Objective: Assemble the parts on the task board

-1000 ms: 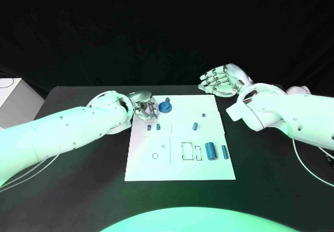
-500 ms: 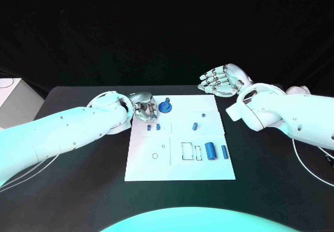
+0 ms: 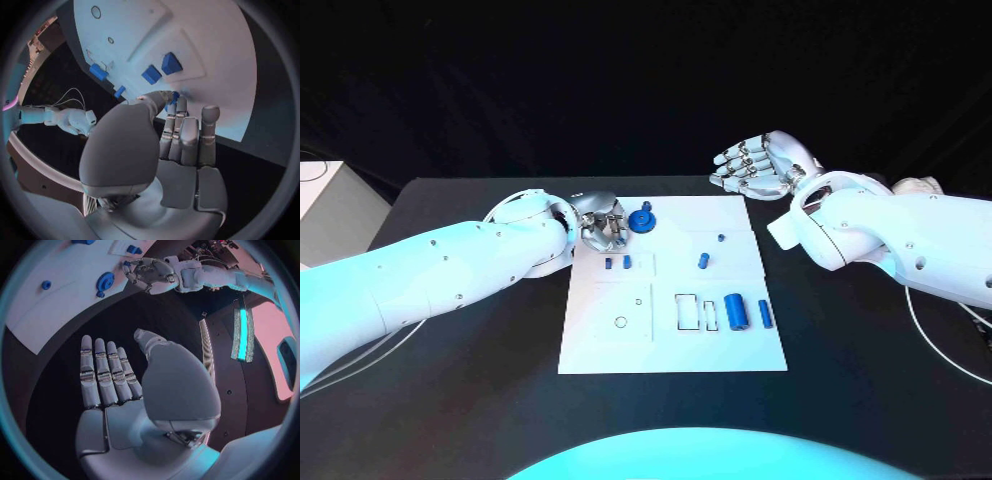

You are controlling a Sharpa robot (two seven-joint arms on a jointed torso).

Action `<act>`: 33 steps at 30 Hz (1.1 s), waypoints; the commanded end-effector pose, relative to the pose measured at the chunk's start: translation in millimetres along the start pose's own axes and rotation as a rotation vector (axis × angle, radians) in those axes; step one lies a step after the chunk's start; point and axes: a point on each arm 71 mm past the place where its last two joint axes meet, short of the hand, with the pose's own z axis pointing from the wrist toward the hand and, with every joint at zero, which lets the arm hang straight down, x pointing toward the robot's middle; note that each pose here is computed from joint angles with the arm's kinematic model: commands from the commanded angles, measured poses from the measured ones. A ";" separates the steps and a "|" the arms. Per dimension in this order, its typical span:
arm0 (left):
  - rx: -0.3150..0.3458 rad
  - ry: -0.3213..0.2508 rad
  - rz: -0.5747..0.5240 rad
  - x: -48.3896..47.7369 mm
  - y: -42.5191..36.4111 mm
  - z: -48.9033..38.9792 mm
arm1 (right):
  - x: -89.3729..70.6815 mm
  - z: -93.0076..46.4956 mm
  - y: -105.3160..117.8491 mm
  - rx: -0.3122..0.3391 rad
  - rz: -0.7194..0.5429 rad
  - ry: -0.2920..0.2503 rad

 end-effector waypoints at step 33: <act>-0.013 0.056 0.022 7.9 1.9 -0.4 | 1.1 -0.1 0.6 -0.010 -0.004 0.015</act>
